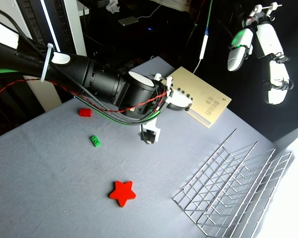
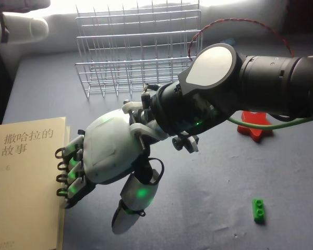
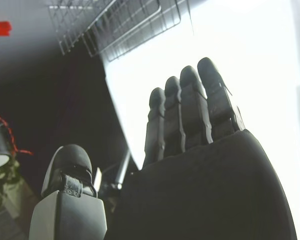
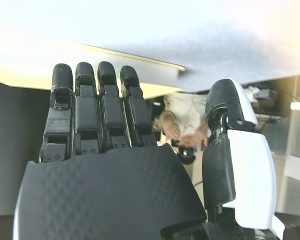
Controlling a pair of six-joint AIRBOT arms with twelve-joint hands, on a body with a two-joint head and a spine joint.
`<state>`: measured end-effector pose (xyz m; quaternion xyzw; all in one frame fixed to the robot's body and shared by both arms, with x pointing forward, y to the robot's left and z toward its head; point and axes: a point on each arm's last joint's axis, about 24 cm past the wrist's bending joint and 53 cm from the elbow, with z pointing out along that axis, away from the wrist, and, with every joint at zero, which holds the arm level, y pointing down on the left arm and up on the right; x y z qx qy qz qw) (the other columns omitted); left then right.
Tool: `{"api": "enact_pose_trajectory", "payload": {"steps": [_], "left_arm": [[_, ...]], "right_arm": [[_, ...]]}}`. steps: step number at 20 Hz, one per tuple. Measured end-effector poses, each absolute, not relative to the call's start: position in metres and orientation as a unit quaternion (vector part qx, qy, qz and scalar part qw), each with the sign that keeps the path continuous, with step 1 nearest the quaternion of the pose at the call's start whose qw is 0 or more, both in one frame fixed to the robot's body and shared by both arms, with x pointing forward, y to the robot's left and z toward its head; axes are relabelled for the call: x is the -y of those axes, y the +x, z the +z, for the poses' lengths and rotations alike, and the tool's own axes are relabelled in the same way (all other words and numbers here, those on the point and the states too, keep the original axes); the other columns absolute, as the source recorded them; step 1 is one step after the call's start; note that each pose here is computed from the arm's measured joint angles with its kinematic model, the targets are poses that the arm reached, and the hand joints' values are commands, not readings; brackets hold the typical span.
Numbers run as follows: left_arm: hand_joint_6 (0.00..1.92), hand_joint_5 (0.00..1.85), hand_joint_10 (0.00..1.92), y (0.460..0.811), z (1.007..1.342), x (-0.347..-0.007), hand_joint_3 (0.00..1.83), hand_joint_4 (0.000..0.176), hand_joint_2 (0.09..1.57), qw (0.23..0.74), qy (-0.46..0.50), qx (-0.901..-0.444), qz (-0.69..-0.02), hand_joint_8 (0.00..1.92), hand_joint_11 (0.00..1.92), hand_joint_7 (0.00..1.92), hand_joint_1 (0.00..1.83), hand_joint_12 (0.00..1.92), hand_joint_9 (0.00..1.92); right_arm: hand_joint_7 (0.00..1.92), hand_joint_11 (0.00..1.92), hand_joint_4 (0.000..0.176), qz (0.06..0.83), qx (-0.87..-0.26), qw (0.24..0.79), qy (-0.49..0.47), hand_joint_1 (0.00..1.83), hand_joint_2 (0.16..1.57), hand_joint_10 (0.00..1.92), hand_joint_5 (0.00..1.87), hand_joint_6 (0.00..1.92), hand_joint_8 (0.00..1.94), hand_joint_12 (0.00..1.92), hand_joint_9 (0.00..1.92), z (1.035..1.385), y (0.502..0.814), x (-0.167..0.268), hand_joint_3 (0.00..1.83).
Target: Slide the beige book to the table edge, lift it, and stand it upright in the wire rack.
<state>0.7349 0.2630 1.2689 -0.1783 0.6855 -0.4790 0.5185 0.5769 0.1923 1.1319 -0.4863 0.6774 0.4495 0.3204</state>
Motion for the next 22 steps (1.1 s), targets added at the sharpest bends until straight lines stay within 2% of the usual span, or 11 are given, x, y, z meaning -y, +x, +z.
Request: {"api": "enact_pose_trajectory", "payload": {"steps": [3,6,8,17,20,22], "left_arm": [[0.00,0.24,0.00,0.748,1.270,-0.279,0.00,0.000,1.15,0.532,-0.198,-0.678,-0.467,0.00,0.00,0.24,0.12,0.52,0.20],[0.00,0.22,0.00,0.758,1.256,-0.304,0.00,0.000,1.16,0.536,-0.247,-0.685,-0.427,0.00,0.00,0.21,0.13,0.43,0.17],[0.00,0.23,0.00,0.760,1.250,-0.311,0.00,0.000,1.16,0.536,-0.259,-0.692,-0.409,0.00,0.00,0.22,0.11,0.45,0.18],[0.01,0.26,0.00,0.770,1.247,-0.330,0.00,0.000,1.16,0.552,-0.263,-0.699,-0.370,0.00,0.00,0.25,0.14,0.55,0.22],[0.00,0.25,0.00,0.774,1.247,-0.331,0.00,0.000,1.17,0.556,-0.263,-0.701,-0.362,0.00,0.00,0.25,0.10,0.50,0.20],[0.00,0.27,0.00,0.778,1.247,-0.334,0.00,0.000,1.16,0.561,-0.258,-0.702,-0.354,0.00,0.00,0.27,0.13,0.55,0.22]], "right_arm": [[0.24,0.00,0.000,0.448,-0.678,0.322,-0.486,0.19,1.12,0.00,0.24,0.00,0.00,0.70,0.25,1.132,0.577,-0.192,0.00],[0.25,0.00,0.000,0.444,-0.681,0.332,-0.479,0.21,1.12,0.00,0.25,0.00,0.00,0.69,0.25,1.133,0.583,-0.192,0.00],[0.25,0.00,0.000,0.443,-0.681,0.334,-0.478,0.18,1.13,0.00,0.25,0.00,0.00,0.69,0.25,1.133,0.584,-0.192,0.00],[0.28,0.00,0.000,0.437,-0.687,0.343,-0.468,0.20,1.11,0.01,0.27,0.01,0.00,0.77,0.28,1.133,0.596,-0.195,0.00],[0.29,0.00,0.000,0.439,-0.685,0.342,-0.470,0.22,1.11,0.00,0.28,0.00,0.00,0.78,0.29,1.133,0.593,-0.199,0.00],[0.30,0.00,0.000,0.442,-0.683,0.339,-0.473,0.22,1.11,0.00,0.28,0.00,0.00,0.77,0.30,1.133,0.588,-0.205,0.00]]}}
